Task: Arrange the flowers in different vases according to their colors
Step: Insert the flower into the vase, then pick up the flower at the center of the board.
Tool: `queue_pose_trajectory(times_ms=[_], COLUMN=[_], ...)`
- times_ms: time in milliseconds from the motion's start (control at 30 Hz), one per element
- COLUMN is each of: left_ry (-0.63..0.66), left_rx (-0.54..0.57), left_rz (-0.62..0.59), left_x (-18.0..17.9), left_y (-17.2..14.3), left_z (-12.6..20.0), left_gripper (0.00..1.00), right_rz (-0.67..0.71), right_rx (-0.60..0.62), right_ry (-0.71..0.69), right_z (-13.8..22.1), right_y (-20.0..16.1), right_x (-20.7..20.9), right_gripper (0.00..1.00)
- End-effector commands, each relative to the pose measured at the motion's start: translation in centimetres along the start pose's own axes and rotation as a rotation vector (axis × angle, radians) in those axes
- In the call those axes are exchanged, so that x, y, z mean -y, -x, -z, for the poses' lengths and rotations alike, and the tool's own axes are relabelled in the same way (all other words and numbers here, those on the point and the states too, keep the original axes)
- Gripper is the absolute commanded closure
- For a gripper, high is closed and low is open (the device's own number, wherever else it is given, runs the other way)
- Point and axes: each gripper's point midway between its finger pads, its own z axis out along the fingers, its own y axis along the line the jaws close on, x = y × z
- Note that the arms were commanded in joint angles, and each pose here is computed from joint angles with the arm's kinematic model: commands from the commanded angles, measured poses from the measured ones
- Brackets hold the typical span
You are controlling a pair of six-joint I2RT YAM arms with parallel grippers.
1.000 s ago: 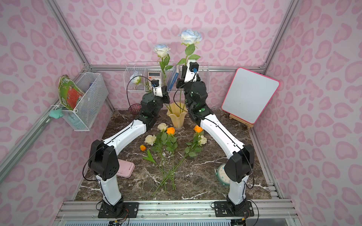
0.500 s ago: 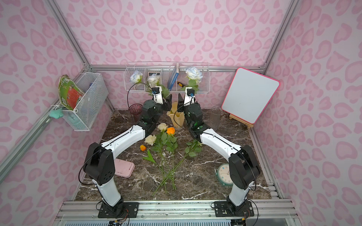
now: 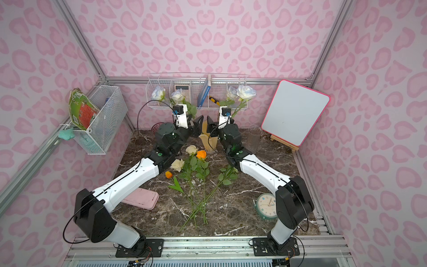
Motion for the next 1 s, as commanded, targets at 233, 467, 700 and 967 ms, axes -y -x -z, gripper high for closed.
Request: queue_pose_trajectory(times_ms=[233, 467, 700, 967], left_ry=[0.033, 0.075, 0.089, 0.214], left_rx=[-0.420, -0.818, -1.101, -1.356], left_rz=[0.204, 0.290, 0.316, 0.292], left_x=[-0.2, 0.3, 3.5, 3.4], left_y=[-6.1, -16.4, -23.6, -31.3], left_z=[11.3, 16.6, 17.4, 17.3], left_gripper=[0.37, 0.38, 0.40, 0.42], right_rz=[-0.273, -0.284, -0.334, -0.319], right_rx=[-0.374, -0.648, -0.737, -0.817], right_ry=[0.119, -0.050, -0.173, -0.173], right_z=[9.0, 16.0, 21.3, 23.6], right_y=[-6.2, -15.1, -19.5, -21.6], right_x=[-3.5, -0.2, 3.4, 3.5], right_gripper=[0.21, 0.25, 0.26, 0.26])
